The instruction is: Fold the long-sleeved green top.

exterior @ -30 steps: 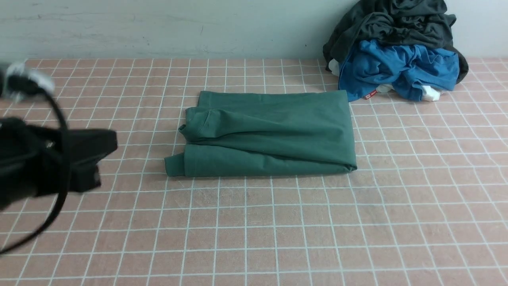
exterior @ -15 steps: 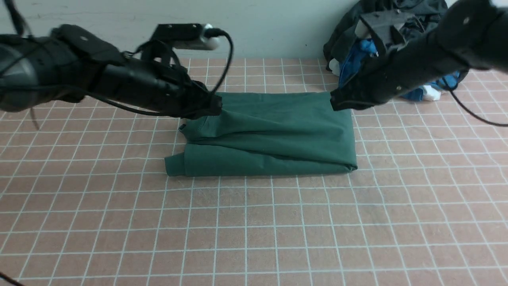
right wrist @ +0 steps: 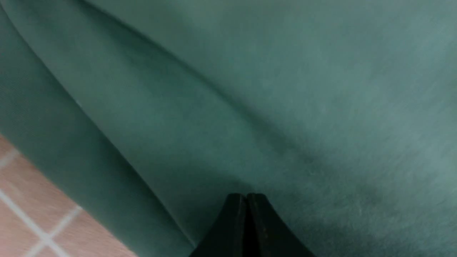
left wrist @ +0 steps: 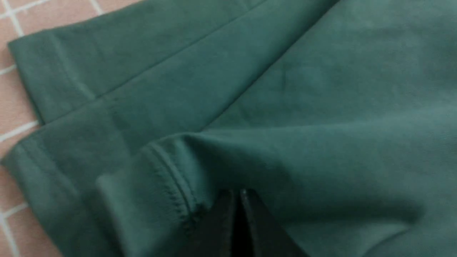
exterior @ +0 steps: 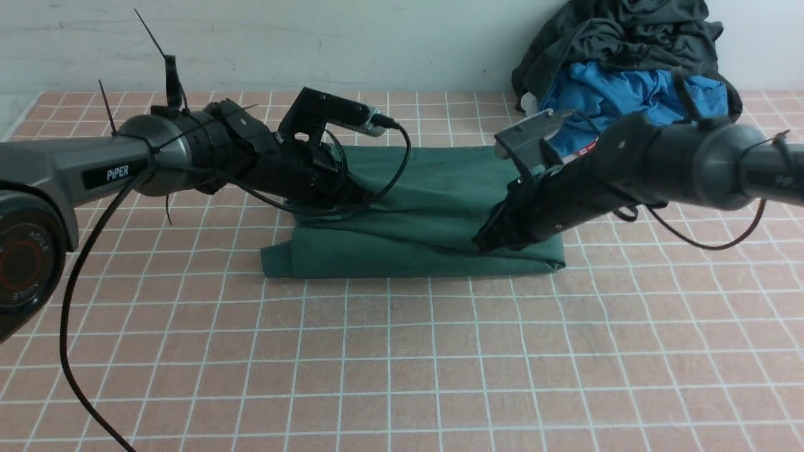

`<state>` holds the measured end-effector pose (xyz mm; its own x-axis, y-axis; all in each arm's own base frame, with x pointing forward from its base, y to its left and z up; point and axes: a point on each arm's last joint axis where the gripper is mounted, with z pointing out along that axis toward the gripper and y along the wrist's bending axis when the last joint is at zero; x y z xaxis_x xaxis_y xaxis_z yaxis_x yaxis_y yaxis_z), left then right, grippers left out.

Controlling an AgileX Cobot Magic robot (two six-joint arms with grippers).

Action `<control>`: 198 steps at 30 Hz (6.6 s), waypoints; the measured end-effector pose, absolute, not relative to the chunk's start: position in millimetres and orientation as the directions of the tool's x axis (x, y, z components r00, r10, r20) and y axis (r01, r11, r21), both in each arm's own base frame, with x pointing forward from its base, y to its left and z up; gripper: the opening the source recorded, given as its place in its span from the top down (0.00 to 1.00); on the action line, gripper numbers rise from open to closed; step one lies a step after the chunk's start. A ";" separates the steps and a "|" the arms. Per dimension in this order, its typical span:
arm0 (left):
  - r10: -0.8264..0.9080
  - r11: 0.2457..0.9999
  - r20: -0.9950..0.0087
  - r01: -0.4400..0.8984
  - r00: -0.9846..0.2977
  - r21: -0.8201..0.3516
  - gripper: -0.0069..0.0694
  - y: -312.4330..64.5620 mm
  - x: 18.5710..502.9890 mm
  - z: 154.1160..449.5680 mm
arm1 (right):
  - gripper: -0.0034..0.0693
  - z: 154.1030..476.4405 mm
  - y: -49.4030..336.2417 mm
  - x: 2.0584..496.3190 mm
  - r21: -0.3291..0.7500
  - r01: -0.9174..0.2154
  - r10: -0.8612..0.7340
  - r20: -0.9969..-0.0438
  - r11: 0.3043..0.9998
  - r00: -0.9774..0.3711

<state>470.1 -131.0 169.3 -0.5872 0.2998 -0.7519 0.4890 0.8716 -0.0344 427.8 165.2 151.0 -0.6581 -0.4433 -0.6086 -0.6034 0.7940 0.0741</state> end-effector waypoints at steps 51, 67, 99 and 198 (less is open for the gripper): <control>0.225 0.936 -0.895 0.341 -0.385 0.089 0.91 -27.5 157.6 374.6 | 0.97 386.7 30.3 187.8 -0.209 -0.204 -0.261 -0.926 0.956 -0.272; 0.170 0.954 -0.984 0.259 -0.049 0.152 0.91 -18.3 41.9 263.1 | 0.97 328.7 17.2 102.7 -0.102 -0.167 -0.107 -0.994 0.981 -0.027; 0.146 0.955 -0.989 0.258 0.032 0.149 0.91 -17.2 38.9 263.0 | 0.97 182.9 -1.6 55.4 -0.099 -0.002 -0.098 -0.980 0.995 -0.171; 0.032 0.997 -0.963 0.072 -0.268 0.013 0.91 -5.0 53.0 174.6 | 0.97 181.7 -4.5 54.7 -0.065 0.054 -0.053 -0.979 0.996 -0.197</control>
